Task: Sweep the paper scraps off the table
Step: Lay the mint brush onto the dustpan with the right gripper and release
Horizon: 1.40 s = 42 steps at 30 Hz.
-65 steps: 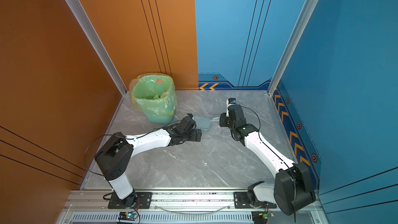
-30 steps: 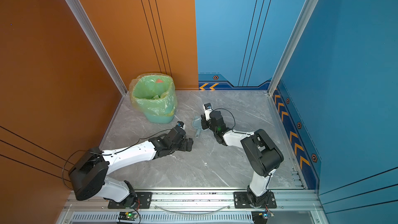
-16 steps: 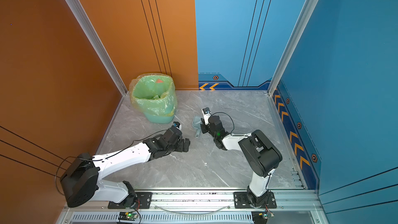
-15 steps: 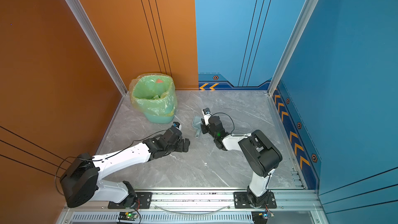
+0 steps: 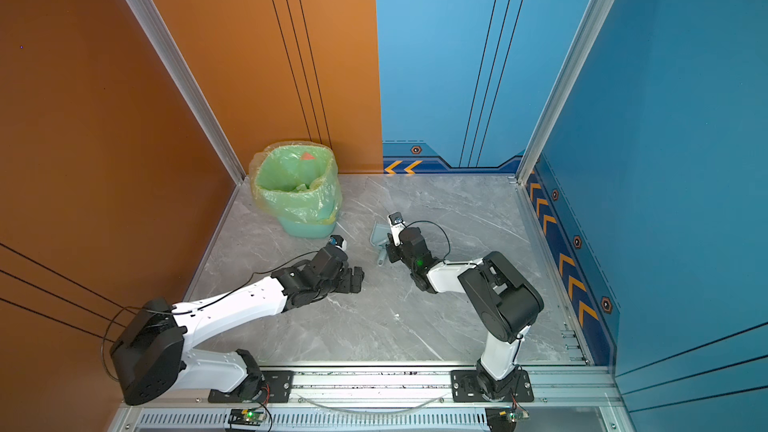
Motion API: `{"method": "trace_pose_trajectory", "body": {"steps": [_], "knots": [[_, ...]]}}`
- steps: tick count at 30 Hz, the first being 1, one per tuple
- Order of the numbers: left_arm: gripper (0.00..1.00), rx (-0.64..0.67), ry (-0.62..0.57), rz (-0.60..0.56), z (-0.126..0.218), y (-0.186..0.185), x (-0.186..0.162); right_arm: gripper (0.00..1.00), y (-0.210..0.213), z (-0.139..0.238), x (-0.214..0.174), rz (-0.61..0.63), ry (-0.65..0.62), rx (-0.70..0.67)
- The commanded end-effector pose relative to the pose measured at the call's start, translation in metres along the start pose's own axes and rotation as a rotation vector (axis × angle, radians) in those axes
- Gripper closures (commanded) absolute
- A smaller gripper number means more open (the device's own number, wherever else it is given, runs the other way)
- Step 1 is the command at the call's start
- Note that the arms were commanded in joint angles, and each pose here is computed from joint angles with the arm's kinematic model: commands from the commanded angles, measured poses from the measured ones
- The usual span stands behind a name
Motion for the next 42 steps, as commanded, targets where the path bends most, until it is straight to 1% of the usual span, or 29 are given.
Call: {"method": "trace_pose_trajectory", "body": {"steps": [1,8,22,33,42], "knots": [[0.02,0.025,0.007,0.011,0.003,0.010,-0.002,0.82,-0.001,0.001,0.005,0.018,0.012,-0.023],[0.02,0.023,0.008,0.013,0.002,0.011,-0.001,0.73,-0.001,0.001,0.002,0.025,0.024,-0.037],[0.02,0.017,0.011,0.018,0.001,0.011,0.000,0.61,0.000,0.002,-0.001,0.028,0.044,-0.042],[0.02,0.009,0.015,0.019,0.000,0.010,0.001,0.56,0.001,0.004,-0.004,0.031,0.061,-0.044],[0.02,0.011,0.012,0.023,0.001,0.011,0.001,0.54,0.001,0.006,-0.006,0.034,0.067,-0.046]]}}
Point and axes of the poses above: each gripper's point midway between its finger pads, its own z axis back along the fingers, its own y axis along the line the jaws close on, x = y × z, the point moved 1 cm from there along z, back along the fingers, and after that the axes turned 9 degrees about z, right-handed, at the moved point
